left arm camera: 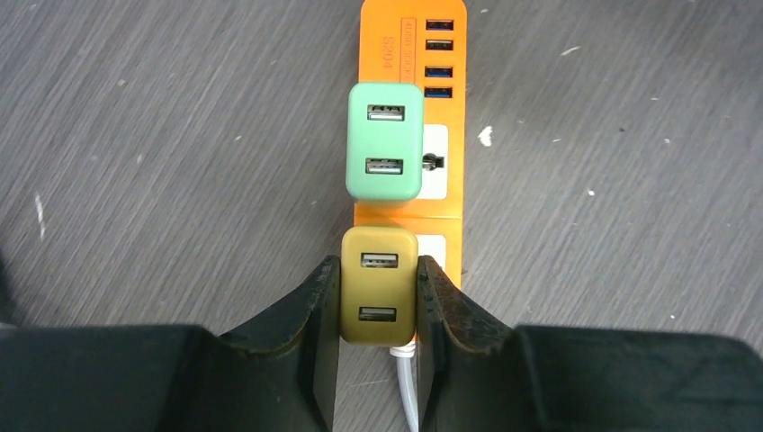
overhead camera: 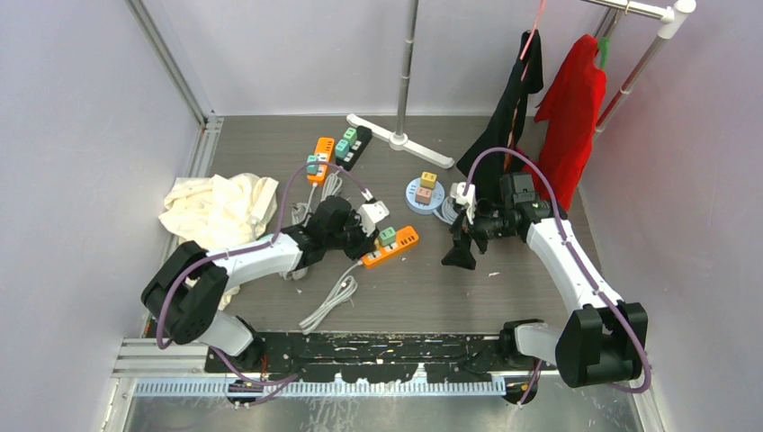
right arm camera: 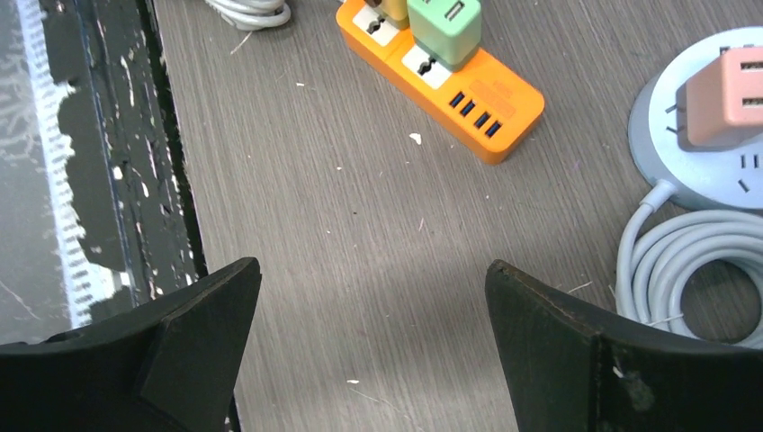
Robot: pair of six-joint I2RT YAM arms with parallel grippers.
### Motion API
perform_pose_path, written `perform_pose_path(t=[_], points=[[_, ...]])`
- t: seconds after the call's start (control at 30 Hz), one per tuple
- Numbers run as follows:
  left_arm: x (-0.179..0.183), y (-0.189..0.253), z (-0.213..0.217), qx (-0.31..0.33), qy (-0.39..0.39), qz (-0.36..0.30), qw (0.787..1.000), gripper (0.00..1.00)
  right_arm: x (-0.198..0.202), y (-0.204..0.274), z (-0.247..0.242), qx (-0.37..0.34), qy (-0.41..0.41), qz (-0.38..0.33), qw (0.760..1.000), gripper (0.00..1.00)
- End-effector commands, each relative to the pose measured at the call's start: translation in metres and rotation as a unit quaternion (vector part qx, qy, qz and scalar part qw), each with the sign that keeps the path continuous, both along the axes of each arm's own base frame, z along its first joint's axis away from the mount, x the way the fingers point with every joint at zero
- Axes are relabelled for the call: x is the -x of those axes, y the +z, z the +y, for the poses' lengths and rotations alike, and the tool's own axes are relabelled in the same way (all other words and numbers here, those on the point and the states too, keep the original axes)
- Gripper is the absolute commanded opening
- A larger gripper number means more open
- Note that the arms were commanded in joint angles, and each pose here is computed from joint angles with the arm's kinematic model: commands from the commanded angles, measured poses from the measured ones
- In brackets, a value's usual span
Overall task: Pull the plug off the socket
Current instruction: Move the socket to the center of the board.
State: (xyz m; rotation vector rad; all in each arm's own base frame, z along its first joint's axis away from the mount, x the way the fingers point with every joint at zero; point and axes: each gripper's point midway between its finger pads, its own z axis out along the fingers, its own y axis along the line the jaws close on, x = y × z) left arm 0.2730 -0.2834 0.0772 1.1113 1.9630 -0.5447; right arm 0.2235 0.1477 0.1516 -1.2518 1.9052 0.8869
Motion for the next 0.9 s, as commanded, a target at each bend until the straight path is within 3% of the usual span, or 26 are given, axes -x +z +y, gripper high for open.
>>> perform_pose_path(t=[0.0, 0.2, 0.37, 0.6, 0.77, 0.87], points=[[0.007, 0.033, -0.045, 0.051, -0.073, -0.050, 0.995, 0.07, 0.007, 0.008, 0.001, 0.004, 0.077, -0.075, 0.994, 1.00], [0.030, 0.037, -0.081, 0.069, -0.139, -0.059, 0.986, 0.06, 0.022, 0.005, 0.001, 0.008, 0.157, -0.129, 0.979, 0.98], [0.048, 0.034, -0.108, 0.078, -0.188, -0.050, 0.978, 0.06, 0.024, -0.003, -0.001, 0.010, 0.170, -0.132, 0.977, 0.83], [0.062, 0.029, -0.134, 0.084, -0.208, -0.051, 0.973, 0.07, 0.022, -0.019, 0.001, 0.005, 0.179, -0.144, 0.973, 0.72], [0.063, 0.029, -0.141, 0.089, -0.200, -0.048, 0.975, 0.12, 0.011, -0.030, 0.007, 0.004, 0.180, -0.162, 0.970, 0.71], [0.061, 0.032, -0.140, 0.096, -0.188, -0.051, 0.976, 0.25, 0.004, -0.036, 0.009, 0.006, 0.177, -0.167, 0.970, 0.71]])
